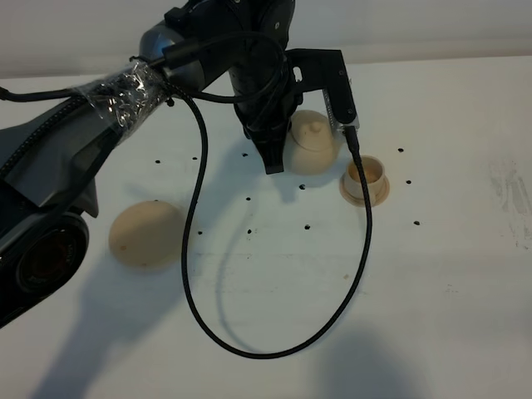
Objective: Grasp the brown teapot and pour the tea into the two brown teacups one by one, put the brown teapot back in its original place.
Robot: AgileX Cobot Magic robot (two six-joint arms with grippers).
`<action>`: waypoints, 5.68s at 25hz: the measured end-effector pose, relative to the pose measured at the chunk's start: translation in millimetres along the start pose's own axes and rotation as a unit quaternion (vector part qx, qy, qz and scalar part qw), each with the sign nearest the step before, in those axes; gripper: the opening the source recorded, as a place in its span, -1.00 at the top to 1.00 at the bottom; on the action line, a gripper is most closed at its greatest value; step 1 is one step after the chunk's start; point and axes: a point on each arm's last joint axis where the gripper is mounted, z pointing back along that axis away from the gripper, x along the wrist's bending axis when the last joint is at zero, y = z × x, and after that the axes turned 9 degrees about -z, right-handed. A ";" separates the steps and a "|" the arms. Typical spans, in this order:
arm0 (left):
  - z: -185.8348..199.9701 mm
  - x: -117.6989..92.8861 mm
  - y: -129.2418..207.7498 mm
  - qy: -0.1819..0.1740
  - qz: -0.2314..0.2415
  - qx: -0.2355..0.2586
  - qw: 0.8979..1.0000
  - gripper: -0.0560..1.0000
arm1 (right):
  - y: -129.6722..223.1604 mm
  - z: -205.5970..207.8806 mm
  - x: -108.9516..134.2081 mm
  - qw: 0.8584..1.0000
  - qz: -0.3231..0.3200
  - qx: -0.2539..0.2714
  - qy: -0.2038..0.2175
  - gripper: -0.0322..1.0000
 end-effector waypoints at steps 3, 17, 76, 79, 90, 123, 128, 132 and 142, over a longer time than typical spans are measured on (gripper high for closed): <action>1.4 -2.0 -2.8 -0.005 -0.015 0.007 1.000 0.88 | 0.0 0.0 0.0 1.000 0.000 0.000 0.000 -0.01; 3.3 -2.8 -7.1 -0.036 -0.058 0.038 0.997 0.88 | 0.0 0.0 0.0 1.000 0.000 0.000 0.000 -0.01; -22.1 -12.3 -43.0 -0.111 -0.146 0.069 0.981 0.88 | 0.0 0.0 0.0 1.000 0.000 0.000 0.000 -0.01; -21.6 -13.2 -44.5 -0.114 -0.150 0.073 0.979 0.88 | 0.0 0.0 0.0 1.000 0.000 0.000 0.000 -0.01; -25.5 -12.3 -43.1 -0.118 -0.157 0.087 0.977 0.88 | 0.0 0.0 0.0 1.000 0.000 0.000 0.000 -0.01; -22.1 -13.7 -48.5 -0.136 -0.221 0.110 0.959 0.88 | 0.0 0.0 0.0 1.000 0.000 0.000 0.000 -0.01; -22.0 -13.4 -48.3 -0.137 -0.229 0.113 0.957 0.88 | 0.0 0.0 0.0 1.000 0.000 0.000 0.000 -0.01; -22.0 -13.4 -48.3 -0.135 -0.241 0.114 0.954 0.88 | 0.0 0.0 0.0 1.000 0.000 0.000 0.000 -0.01; -22.0 -13.4 -48.3 -0.132 -0.266 0.118 0.948 0.88 | 0.0 0.0 0.0 1.000 0.000 0.000 0.000 -0.01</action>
